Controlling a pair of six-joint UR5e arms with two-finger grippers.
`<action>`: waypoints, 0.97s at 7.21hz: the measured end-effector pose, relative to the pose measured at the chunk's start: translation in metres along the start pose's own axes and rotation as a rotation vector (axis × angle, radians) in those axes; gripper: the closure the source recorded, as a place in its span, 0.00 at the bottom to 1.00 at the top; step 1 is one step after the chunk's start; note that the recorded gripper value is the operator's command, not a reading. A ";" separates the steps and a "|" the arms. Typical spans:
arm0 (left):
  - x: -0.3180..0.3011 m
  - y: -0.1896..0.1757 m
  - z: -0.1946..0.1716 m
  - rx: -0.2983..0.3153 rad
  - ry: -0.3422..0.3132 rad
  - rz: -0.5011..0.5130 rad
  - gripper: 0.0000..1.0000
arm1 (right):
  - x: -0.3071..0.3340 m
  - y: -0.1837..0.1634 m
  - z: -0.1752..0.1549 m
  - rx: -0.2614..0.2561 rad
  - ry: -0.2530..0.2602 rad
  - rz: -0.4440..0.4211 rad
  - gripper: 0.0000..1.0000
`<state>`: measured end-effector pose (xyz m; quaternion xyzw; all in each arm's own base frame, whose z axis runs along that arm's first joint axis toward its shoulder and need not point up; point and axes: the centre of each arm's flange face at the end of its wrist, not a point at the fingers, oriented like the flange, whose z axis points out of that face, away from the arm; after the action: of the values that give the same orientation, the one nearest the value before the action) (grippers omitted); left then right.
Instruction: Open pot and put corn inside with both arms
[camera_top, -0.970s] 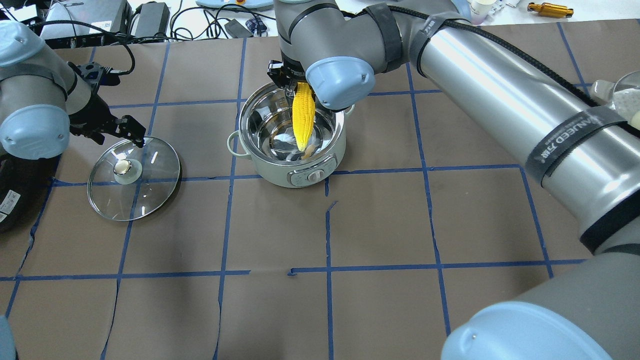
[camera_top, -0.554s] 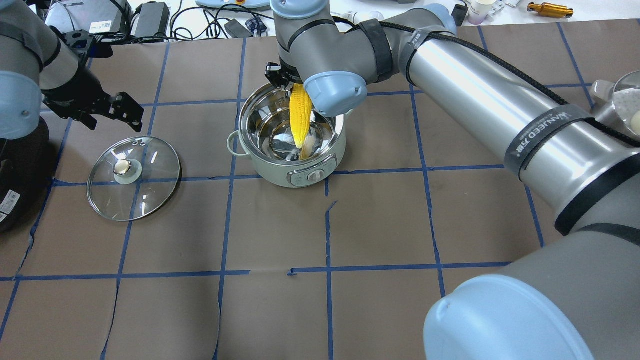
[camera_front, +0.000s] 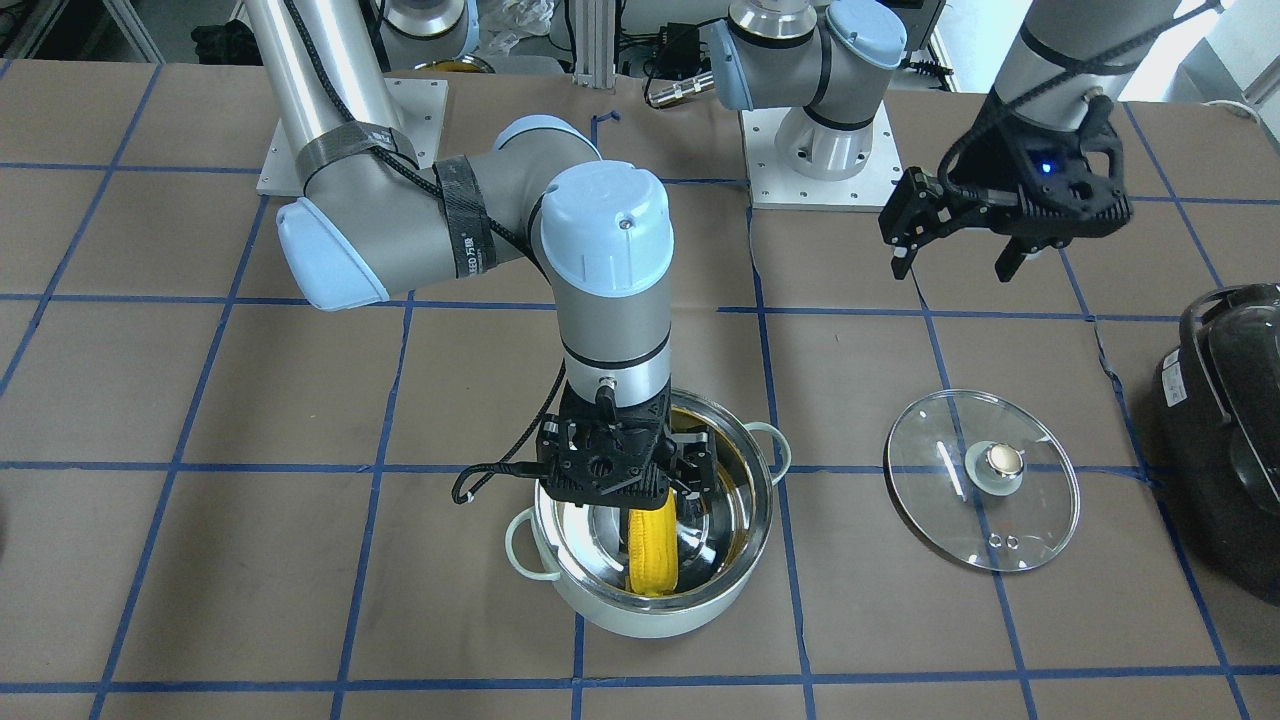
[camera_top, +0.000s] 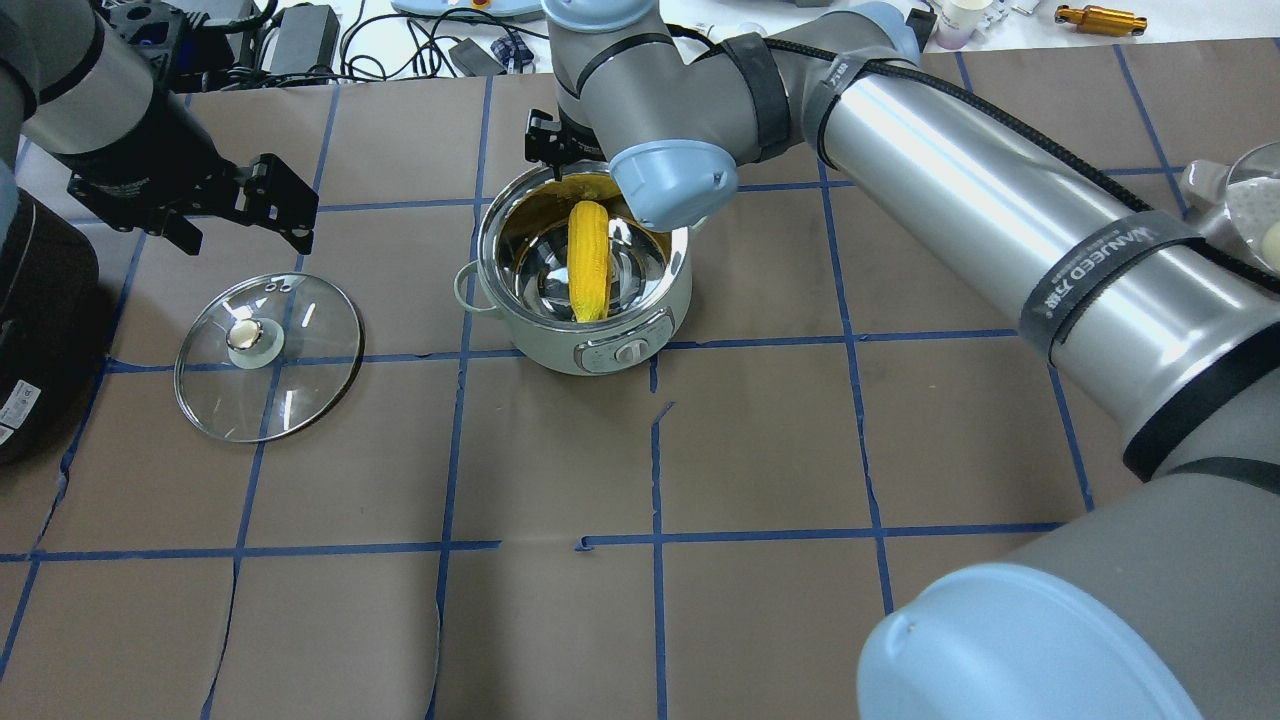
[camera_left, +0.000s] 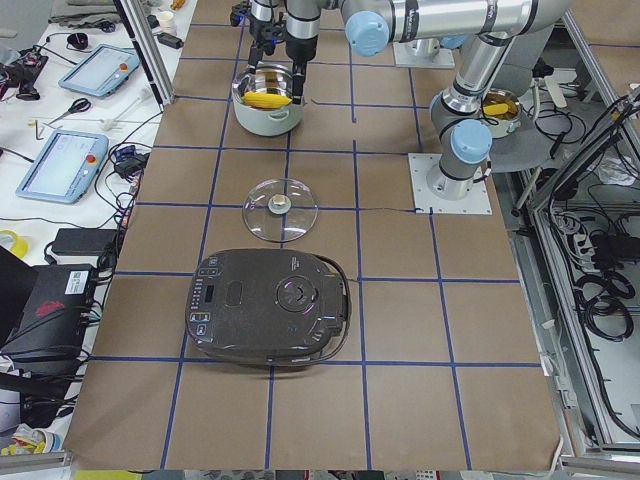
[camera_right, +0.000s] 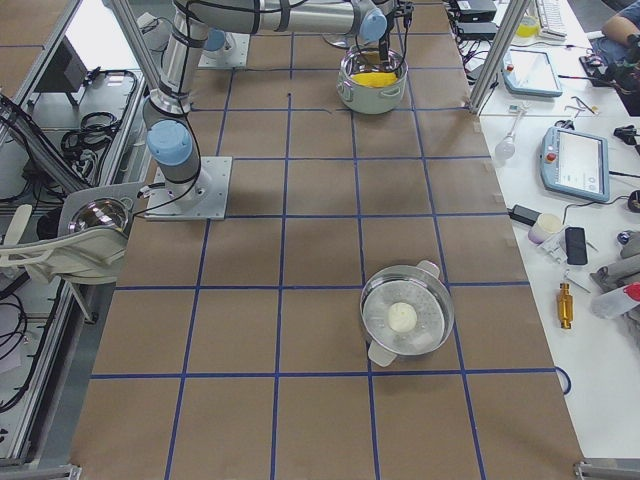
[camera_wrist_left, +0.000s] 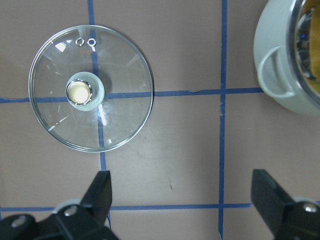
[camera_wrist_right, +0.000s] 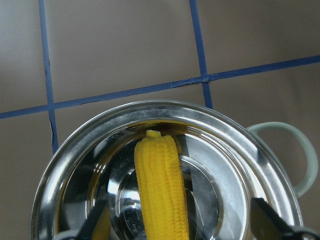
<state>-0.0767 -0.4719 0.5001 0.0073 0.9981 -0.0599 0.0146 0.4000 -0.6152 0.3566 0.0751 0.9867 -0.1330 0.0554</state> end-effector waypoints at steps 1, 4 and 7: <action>0.009 0.008 -0.008 0.008 0.004 -0.008 0.00 | 0.002 -0.001 -0.006 0.005 -0.001 0.001 0.00; 0.017 0.014 -0.011 0.008 0.015 -0.011 0.00 | 0.044 -0.030 -0.021 0.008 0.013 -0.008 0.00; 0.042 0.022 -0.010 -0.006 0.010 -0.027 0.00 | 0.160 -0.073 -0.089 -0.065 0.057 0.039 0.00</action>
<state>-0.1184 -0.4481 0.5060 -0.0058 0.9983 -0.0572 0.0089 0.2232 -0.6388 0.4401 0.0964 0.9900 -0.0976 0.0324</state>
